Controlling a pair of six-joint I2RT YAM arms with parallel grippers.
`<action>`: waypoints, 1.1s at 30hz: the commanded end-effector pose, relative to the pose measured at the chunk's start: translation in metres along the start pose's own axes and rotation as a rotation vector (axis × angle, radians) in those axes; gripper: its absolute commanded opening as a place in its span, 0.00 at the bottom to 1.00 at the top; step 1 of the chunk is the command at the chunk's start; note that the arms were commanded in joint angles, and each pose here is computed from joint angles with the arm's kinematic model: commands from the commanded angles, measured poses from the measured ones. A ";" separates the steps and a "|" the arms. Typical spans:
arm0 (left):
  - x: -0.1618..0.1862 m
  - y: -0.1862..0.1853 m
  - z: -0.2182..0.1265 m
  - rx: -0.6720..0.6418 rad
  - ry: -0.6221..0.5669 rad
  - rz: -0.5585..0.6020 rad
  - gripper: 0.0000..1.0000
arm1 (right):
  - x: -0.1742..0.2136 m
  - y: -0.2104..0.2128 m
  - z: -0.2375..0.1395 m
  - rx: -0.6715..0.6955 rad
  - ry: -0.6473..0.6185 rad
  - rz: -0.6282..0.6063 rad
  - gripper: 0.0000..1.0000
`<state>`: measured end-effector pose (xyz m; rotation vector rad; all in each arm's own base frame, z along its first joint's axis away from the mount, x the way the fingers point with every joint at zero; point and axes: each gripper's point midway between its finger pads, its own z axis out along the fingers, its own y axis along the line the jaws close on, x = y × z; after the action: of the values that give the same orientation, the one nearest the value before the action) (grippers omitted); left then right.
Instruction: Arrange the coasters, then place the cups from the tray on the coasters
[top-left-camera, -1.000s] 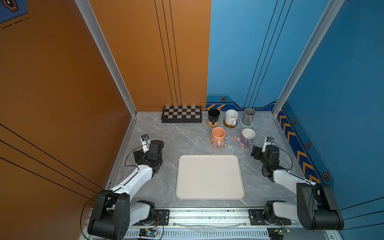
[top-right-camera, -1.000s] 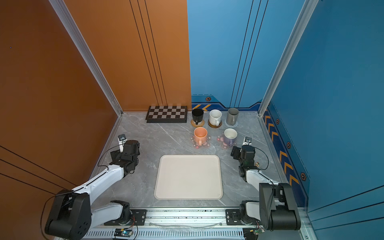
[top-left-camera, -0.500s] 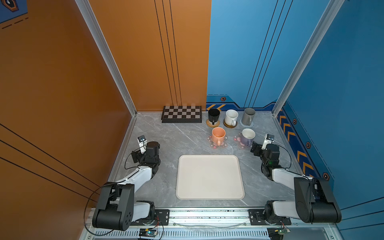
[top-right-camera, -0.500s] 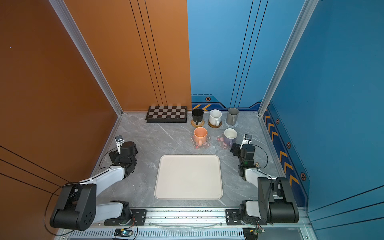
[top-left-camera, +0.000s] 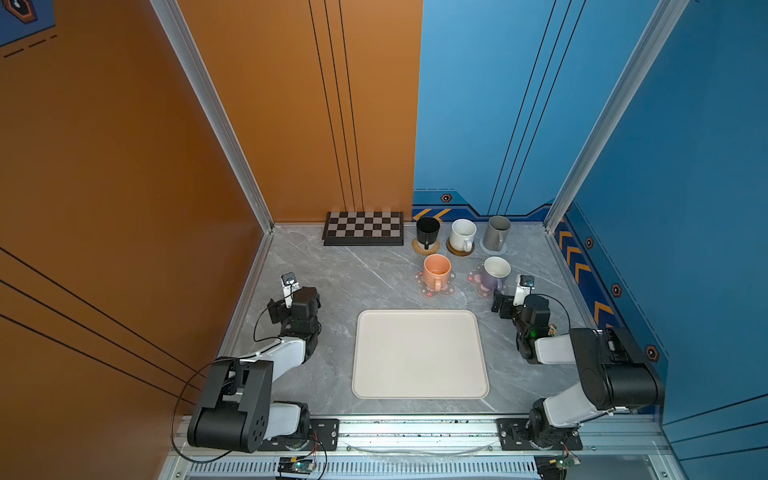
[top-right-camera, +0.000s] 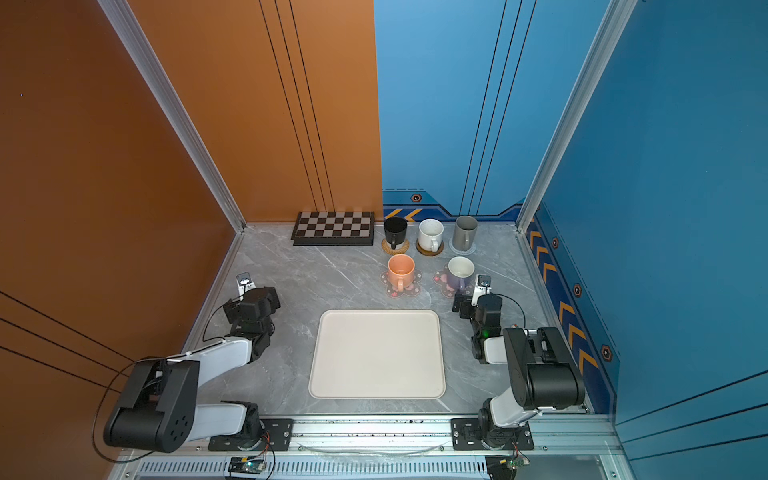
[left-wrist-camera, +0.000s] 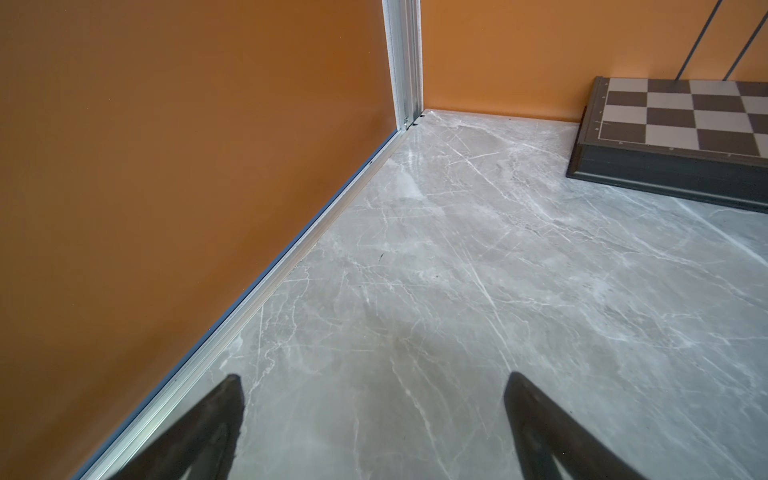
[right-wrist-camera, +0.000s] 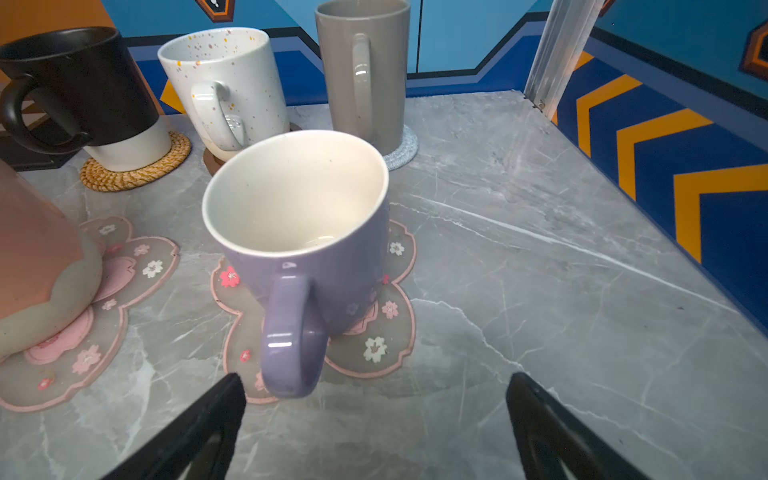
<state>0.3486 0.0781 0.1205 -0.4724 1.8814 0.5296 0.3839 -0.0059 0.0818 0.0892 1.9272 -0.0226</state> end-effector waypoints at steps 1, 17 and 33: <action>-0.003 -0.006 0.002 0.028 -0.014 0.000 0.98 | -0.014 0.006 0.003 -0.033 -0.037 -0.024 1.00; 0.005 -0.065 0.004 0.292 -0.085 0.092 0.98 | -0.014 -0.005 0.007 0.022 -0.019 0.007 1.00; 0.012 -0.068 0.006 0.311 -0.108 0.096 0.98 | -0.014 -0.005 0.007 0.023 -0.019 0.008 1.00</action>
<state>0.3840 0.0250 0.0934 -0.1598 1.8669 0.3143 0.3917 -0.0074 0.0905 0.0853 1.9086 -0.0242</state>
